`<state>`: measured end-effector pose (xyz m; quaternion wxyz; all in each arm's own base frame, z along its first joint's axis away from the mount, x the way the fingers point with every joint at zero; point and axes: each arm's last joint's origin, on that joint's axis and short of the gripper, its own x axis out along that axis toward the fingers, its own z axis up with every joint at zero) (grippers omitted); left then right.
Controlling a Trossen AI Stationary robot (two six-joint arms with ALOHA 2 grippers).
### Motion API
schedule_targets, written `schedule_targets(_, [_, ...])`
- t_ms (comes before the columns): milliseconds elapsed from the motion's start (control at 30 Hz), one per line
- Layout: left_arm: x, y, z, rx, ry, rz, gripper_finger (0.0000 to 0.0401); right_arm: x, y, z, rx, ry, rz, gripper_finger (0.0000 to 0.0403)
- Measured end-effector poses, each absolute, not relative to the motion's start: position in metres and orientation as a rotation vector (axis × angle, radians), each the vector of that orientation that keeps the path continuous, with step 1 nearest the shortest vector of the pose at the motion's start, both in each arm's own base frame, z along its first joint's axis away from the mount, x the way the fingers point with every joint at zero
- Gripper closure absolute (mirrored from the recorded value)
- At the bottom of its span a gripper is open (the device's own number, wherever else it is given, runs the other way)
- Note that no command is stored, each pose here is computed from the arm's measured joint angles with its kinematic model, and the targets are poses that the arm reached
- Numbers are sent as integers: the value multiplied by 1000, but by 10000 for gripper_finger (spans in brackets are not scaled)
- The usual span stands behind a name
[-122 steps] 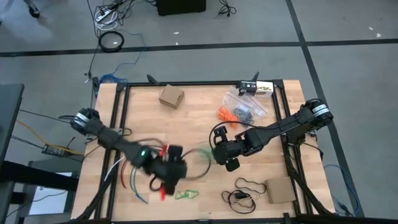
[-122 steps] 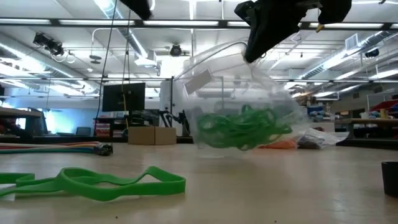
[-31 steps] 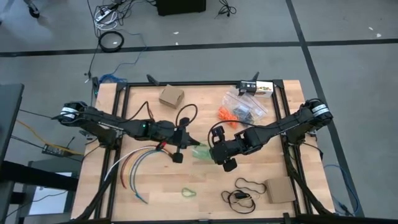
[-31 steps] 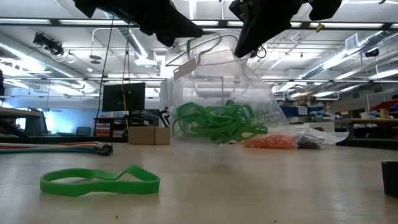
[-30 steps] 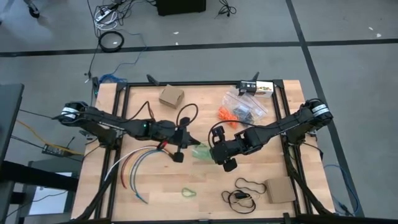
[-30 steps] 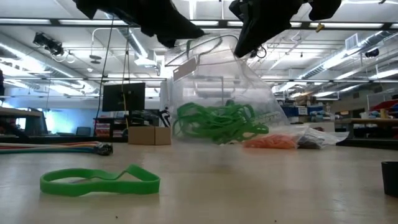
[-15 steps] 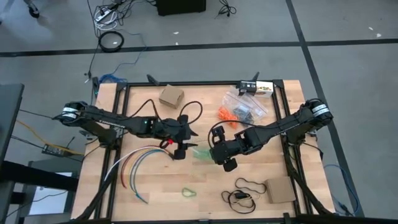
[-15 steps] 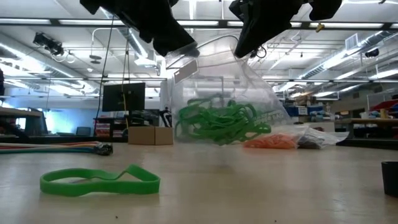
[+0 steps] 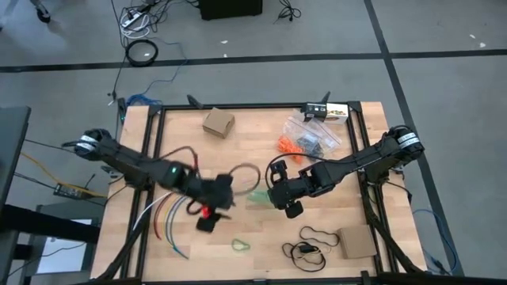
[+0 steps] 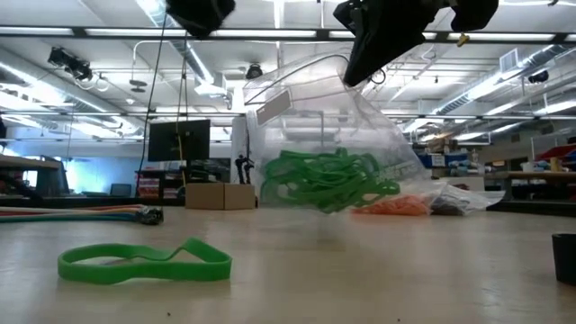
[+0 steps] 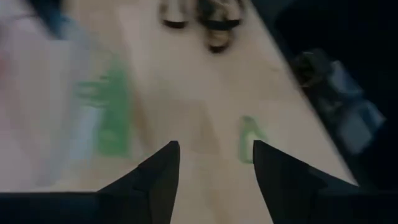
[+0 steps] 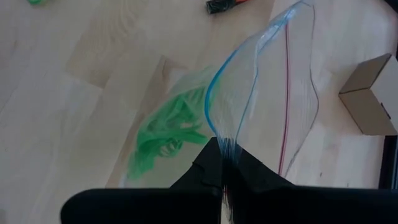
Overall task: Sort rubber bands
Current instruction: Put the green rubber band into the transparent zip bag
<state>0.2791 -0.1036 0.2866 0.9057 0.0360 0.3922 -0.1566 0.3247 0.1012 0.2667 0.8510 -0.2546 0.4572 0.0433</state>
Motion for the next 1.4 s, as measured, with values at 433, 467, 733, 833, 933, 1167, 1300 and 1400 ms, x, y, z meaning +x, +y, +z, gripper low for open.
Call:
schedule_targets(433, [279, -164, 196, 147, 764, -333, 197, 327, 102, 268, -538, 940, 93, 403])
schedule_targets(467, [283, -167, 185, 135, 776, -338, 197, 326, 102, 268, -538, 939, 94, 403])
schedule_targets(733, [300, -187, 116, 100, 879, -441, 196, 326, 102, 268, -542, 944, 95, 403])
schedule_targets(833, [302, -189, 106, 83, 897, -469, 198, 326, 102, 268, -542, 945, 96, 403])
schedule_targets(933, [302, -189, 103, 93, 897, -403, 219, 326, 102, 268, -541, 944, 96, 403])
schedule_targets(1167, [300, -189, 101, 146, 906, -397, 386, 326, 102, 268, -541, 944, 97, 403])
schedule_targets(1300, [304, -191, 111, 183, 897, -426, 396, 326, 102, 268, -540, 945, 99, 403])
schedule_targets(1400, [308, -192, 128, 254, 914, -433, 397, 326, 102, 268, -539, 944, 99, 403])
